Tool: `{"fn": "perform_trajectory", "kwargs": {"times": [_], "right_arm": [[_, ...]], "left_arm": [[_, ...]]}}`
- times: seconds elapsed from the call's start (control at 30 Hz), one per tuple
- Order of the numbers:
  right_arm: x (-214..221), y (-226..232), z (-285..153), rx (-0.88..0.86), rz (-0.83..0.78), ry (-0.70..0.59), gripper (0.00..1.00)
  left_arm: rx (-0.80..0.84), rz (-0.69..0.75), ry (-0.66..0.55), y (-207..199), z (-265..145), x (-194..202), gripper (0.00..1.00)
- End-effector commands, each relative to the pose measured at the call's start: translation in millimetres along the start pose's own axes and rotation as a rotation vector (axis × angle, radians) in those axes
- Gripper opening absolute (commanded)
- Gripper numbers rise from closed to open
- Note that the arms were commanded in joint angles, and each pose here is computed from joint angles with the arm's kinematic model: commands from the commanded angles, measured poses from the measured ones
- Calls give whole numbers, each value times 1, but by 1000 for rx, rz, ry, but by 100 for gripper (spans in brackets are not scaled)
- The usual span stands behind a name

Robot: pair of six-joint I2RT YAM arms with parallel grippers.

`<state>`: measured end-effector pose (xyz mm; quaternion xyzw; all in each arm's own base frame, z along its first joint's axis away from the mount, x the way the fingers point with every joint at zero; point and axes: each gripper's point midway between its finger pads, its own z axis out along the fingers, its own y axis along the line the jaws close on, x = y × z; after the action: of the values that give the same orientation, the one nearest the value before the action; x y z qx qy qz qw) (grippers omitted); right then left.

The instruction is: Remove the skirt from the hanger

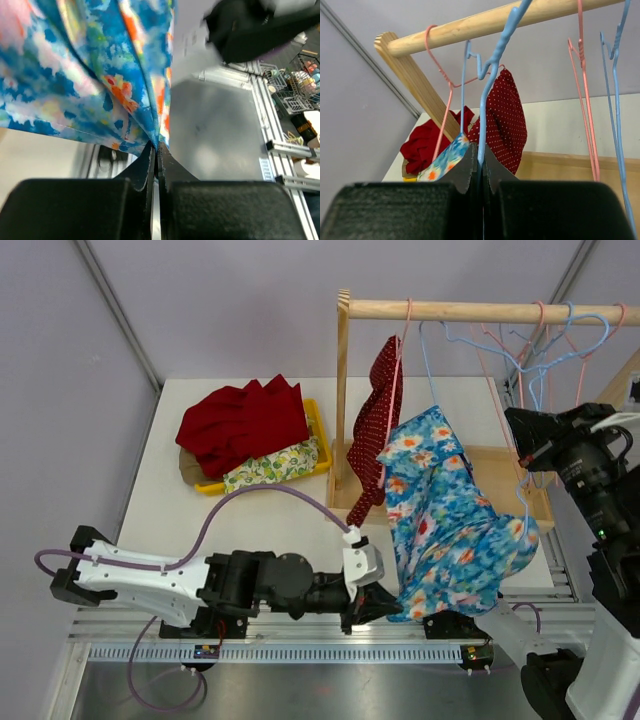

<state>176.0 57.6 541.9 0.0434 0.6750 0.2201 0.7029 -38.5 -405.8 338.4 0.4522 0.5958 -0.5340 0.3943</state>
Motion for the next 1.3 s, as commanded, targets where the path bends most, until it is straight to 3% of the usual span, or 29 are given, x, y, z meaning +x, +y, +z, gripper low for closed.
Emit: {"fn": "perform_trajectory", "kwargs": {"times": [0.0, 0.3, 0.47, 0.57, 0.93, 1.1, 1.13, 1.17, 1.23, 1.27], "right_arm": [[-54, -2, 35, 30, -72, -177, 0], [-63, -9, 81, 51, -90, -182, 0], [-48, -20, 111, 70, -115, -129, 0], [-29, -32, 131, 97, -125, -68, 0], [55, -83, 160, 233, -147, 137, 0], [63, -84, 149, 233, -139, 152, 0], [66, -85, 148, 240, -134, 161, 9], [67, -86, 146, 244, -131, 164, 18], [69, -86, 142, 245, -128, 166, 47], [69, -86, 140, 248, -124, 163, 80]], "left_arm": [[-126, -84, 127, 12, -19, 68, 0], [-240, -162, 279, 7, -52, 143, 0], [-284, -169, 284, 7, -57, 147, 0], [-383, -100, 307, 24, -70, 138, 0], [-791, 158, 164, 117, -138, 19, 0], [-1007, 210, 38, 170, -191, -70, 0], [-1043, 273, 39, 179, -204, -86, 0], [-1077, 266, -48, 185, -213, -111, 0], [-1185, 318, -111, 212, -248, -147, 0], [-1217, 312, -170, 223, -257, -165, 0]]}}
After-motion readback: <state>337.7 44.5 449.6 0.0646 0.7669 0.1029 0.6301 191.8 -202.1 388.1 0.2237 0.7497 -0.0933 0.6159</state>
